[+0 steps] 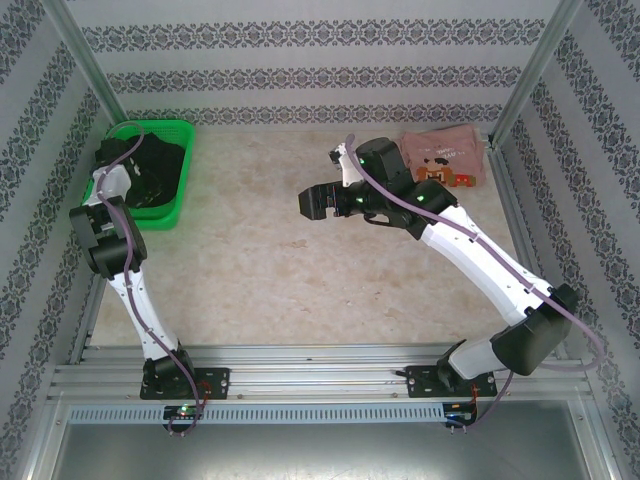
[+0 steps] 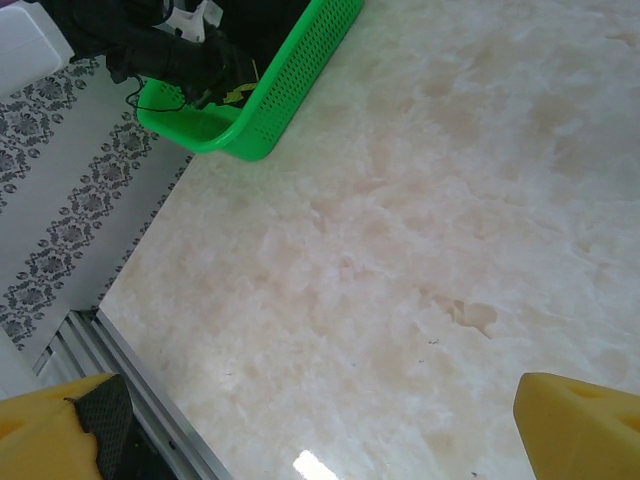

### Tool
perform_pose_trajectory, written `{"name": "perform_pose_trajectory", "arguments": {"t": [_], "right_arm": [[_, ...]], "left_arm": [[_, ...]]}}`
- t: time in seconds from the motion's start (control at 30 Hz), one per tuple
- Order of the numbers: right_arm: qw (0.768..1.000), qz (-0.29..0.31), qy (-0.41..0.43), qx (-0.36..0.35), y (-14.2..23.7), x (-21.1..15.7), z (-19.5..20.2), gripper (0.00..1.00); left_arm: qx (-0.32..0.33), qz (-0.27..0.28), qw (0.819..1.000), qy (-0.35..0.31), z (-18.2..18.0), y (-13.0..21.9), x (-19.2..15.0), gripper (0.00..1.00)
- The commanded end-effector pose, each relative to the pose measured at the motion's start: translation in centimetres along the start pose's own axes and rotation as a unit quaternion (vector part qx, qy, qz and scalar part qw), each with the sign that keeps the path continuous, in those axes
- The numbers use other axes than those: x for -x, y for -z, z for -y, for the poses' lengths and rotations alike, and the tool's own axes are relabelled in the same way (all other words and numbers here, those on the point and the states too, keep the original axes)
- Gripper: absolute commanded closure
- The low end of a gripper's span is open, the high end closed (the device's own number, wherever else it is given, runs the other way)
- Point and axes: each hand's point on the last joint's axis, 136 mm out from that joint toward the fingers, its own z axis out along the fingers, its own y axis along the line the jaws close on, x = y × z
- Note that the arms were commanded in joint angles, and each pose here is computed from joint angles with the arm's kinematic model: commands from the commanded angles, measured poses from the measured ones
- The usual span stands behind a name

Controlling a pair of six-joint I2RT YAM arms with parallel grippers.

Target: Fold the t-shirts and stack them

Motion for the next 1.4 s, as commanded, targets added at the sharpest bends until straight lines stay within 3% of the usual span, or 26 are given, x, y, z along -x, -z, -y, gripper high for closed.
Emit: {"name": "perform_pose_trajectory", "arguments": {"t": [0.0,0.07,0.2,0.37,0.57,0.67,0.8,0.93,1.03,1.1,1.2,1.37], "right_arm": [[1.000,0.012,0.016,-0.005,0.3,1.0,-0.4,0.02],[1.000,0.017,0.018,-0.008,0.5,1.1,-0.4,0.02],[0.999,0.028,0.024,-0.012,0.6,1.5,-0.3,0.02],[0.999,0.036,0.030,-0.008,0.6,2.0,-0.4,0.02],[0.998,0.045,0.032,-0.003,0.7,2.8,-0.5,0.02],[0.998,0.054,0.029,-0.003,1.0,3.2,-0.3,0.02],[0.997,0.070,0.019,-0.006,1.6,3.6,0.5,0.02],[0.995,0.092,-0.003,-0.024,2.8,3.9,2.4,0.02],[0.991,0.119,-0.026,-0.048,4.3,4.2,4.3,0.02],[0.987,0.136,-0.045,-0.069,5.5,4.2,6.0,0.02],[0.981,0.147,-0.080,-0.096,7.0,3.4,8.5,0.02],[0.972,0.148,-0.118,-0.136,8.2,1.0,11.9,0.02]], "left_arm": [[-0.016,0.044,0.999,-0.002,0.8,1.3,2.7,0.99],[-0.033,0.066,0.997,0.007,1.7,3.1,3.8,1.00],[-0.091,0.138,0.986,-0.007,5.8,9.9,6.5,1.00],[-0.137,0.179,0.974,-0.012,8.9,16.6,7.5,1.00],[-0.213,0.250,0.941,-0.081,17.1,28.1,7.7,1.00],[-0.280,0.302,0.905,-0.104,21.8,35.7,7.8,1.00],[-0.402,0.348,0.842,-0.094,27.2,45.2,6.8,1.00],[-0.550,0.339,0.760,-0.074,32.9,52.1,4.2,1.00],[-0.620,0.316,0.714,-0.077,36.3,55.0,1.2,1.00],[-0.634,0.290,0.711,-0.089,37.8,54.9,-0.8,1.00],[-0.638,0.231,0.725,-0.120,40.3,52.5,-4.3,1.00],[-0.578,0.119,0.784,-0.193,43.2,44.6,-12.6,1.00]]}}
